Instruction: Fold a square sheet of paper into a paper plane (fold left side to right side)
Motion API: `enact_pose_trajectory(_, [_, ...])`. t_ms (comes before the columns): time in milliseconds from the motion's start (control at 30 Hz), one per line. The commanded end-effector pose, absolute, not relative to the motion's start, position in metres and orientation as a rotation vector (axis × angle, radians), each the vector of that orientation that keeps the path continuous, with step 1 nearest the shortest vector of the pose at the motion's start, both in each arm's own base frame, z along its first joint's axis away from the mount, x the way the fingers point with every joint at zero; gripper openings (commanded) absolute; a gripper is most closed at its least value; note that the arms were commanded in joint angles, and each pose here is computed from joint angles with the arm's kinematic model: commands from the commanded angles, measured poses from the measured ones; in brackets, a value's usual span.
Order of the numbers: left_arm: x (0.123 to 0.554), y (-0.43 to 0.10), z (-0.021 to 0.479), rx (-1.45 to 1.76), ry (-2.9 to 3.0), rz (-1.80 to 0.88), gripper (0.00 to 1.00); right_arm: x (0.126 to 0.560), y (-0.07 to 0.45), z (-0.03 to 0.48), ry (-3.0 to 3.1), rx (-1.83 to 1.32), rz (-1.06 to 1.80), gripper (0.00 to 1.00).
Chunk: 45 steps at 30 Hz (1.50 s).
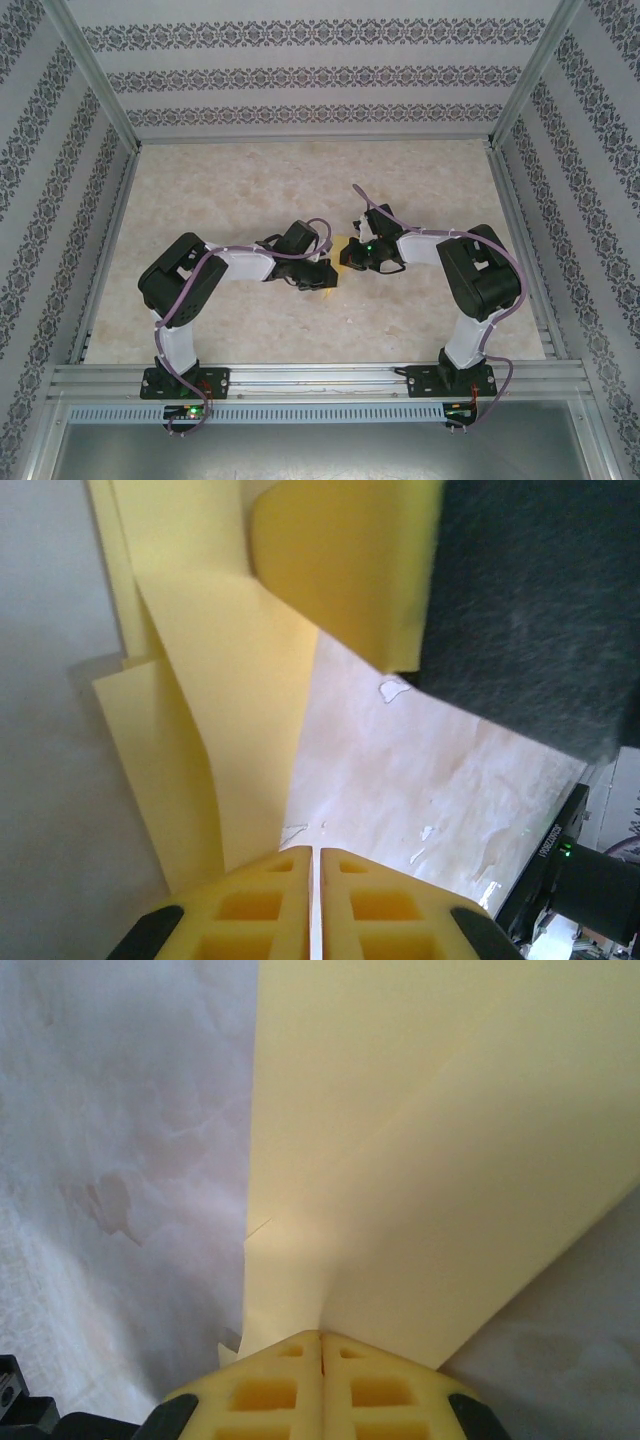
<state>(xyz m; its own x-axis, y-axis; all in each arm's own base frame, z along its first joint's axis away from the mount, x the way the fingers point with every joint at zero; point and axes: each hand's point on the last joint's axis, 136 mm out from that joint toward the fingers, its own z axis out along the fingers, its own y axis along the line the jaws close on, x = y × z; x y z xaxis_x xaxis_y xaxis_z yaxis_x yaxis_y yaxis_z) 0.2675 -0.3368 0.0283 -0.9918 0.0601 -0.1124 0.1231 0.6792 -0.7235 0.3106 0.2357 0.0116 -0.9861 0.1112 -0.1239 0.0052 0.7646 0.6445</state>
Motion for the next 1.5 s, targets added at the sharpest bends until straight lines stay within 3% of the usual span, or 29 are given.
enact_pose_trajectory(0, [0.269,-0.332,0.031,0.11,2.787,-1.245,0.13,0.262,0.195,-0.052,3.076,0.194,0.691,0.0])
enact_pose_trajectory(367, [0.288,-0.308,0.076,0.075,2.677,-1.204,0.29,0.262,0.196,-0.053,3.081,0.188,0.696,0.0])
enact_pose_trajectory(1033, [0.296,-0.326,0.044,0.05,2.715,-1.348,0.32,0.263,0.197,-0.051,3.083,0.186,0.696,0.0])
enact_pose_trajectory(1467, [0.294,-0.339,0.033,0.062,2.73,-1.398,0.26,0.262,0.197,-0.052,3.089,0.188,0.691,0.0])
